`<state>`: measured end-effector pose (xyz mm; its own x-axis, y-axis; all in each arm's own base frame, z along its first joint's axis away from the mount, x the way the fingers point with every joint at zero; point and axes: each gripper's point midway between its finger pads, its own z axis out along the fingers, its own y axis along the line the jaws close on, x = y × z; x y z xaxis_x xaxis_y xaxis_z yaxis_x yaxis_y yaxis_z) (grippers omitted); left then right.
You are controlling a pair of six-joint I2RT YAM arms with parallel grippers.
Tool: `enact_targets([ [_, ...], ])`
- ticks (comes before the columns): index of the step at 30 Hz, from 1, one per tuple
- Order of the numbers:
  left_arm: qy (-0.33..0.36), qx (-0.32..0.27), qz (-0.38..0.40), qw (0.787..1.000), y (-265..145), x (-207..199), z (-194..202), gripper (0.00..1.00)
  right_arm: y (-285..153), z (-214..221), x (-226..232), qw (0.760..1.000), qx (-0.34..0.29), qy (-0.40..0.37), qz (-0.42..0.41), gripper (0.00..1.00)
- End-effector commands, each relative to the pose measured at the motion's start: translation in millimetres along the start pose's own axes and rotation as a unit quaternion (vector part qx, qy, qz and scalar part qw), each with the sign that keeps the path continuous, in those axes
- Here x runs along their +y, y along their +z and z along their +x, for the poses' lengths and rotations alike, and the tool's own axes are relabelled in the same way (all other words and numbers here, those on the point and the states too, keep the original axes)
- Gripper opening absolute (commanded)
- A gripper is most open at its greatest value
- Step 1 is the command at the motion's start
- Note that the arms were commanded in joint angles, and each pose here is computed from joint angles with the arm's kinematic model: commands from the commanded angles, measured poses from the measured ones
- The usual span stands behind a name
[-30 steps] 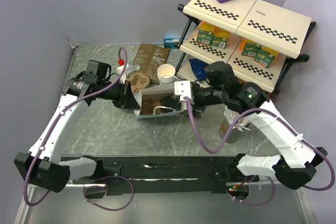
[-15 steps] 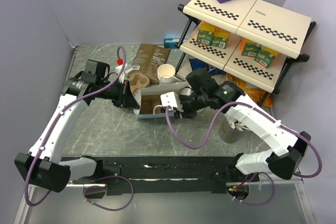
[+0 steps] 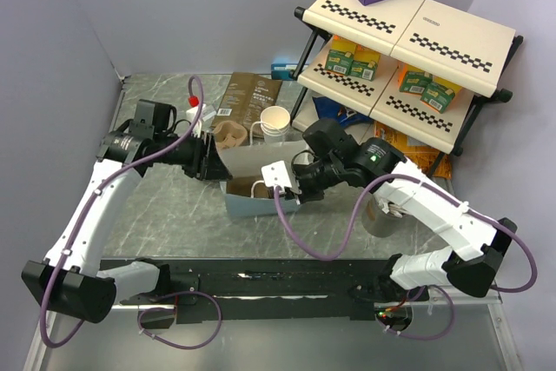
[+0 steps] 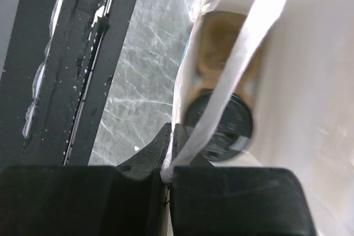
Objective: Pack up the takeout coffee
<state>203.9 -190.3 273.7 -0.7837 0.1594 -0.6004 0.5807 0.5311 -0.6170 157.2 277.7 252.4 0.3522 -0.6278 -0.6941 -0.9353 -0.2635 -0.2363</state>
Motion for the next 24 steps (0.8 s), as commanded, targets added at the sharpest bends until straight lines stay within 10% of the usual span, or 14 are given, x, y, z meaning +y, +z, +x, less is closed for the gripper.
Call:
enact_targets([
  [1, 0.039, -0.034, -0.011, 0.999, -11.7, -5.2, -13.5, 0.61, -23.1, -35.8, 6.4, 0.998, -0.044, -0.036, 0.006, 0.0],
  [8, 0.08, -0.06, -0.049, 0.994, -22.3, 2.3, -33.3, 0.93, -19.7, -34.7, 15.5, 0.998, -0.041, -0.036, -0.006, 0.0],
  [24, 0.168, -0.107, -0.101, 0.975, -43.3, 4.0, -88.8, 0.98, -34.7, -49.2, -22.4, 0.99, -0.056, -0.08, 0.105, 0.0],
])
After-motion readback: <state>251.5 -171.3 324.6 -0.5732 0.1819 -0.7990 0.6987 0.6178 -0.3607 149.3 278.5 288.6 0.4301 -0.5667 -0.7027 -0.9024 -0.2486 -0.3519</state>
